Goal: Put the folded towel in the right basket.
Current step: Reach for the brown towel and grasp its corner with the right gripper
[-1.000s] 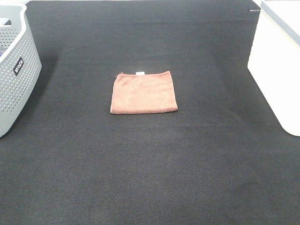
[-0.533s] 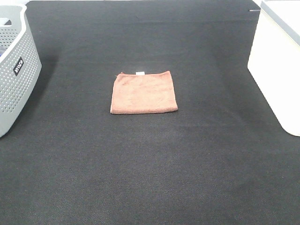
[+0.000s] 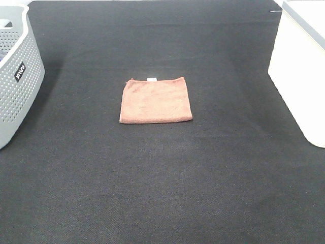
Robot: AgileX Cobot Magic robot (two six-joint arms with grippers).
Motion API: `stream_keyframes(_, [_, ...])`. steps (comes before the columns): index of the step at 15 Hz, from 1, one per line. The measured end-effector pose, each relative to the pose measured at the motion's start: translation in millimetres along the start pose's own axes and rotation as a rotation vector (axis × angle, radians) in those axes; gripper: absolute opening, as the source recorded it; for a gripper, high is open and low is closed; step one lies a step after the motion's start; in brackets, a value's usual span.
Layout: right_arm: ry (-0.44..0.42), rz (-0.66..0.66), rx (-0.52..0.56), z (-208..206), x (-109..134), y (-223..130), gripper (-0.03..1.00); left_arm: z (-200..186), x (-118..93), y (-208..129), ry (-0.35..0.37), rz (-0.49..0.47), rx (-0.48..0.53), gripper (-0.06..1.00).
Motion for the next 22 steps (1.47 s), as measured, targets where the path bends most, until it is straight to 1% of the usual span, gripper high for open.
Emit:
stream_keyframes(10, [0.000,0.000,0.000,0.0,0.0,0.0,0.78,0.0,0.0,0.0,0.000,0.000,0.000,0.88])
stream_keyframes(13, [0.001,0.002,-0.011,1.3,0.1,7.4,0.78,0.0,0.0,0.0,0.000,0.000,0.000,0.88])
stream_keyframes(15, [0.010,0.011,-0.065,7.0,1.2,33.1,0.78,0.0,0.0,0.0,0.000,0.000,0.000,0.88])
stream_keyframes(17, [0.018,0.021,-0.088,20.8,1.8,62.1,0.78,0.0,0.0,0.0,0.000,0.000,0.000,0.88])
stream_keyframes(18, [0.034,0.028,-0.067,33.6,3.8,83.1,0.77,0.0,0.0,0.0,0.000,0.000,0.000,0.88])
stream_keyframes(22, [0.118,0.005,0.048,84.6,13.9,140.4,0.77,0.0,0.0,0.0,0.000,0.000,0.000,0.88])
Point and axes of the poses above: a point on each arm's last joint axis where the gripper is mounted, z pointing out along that axis toward the gripper, x along the wrist's bending axis when the last joint is at zero, y = z × x, the point moved 5 cm from there along z, pointing out along that axis toward the gripper, and after that the axes turned 1 degree about z, right-handed, at the moved point
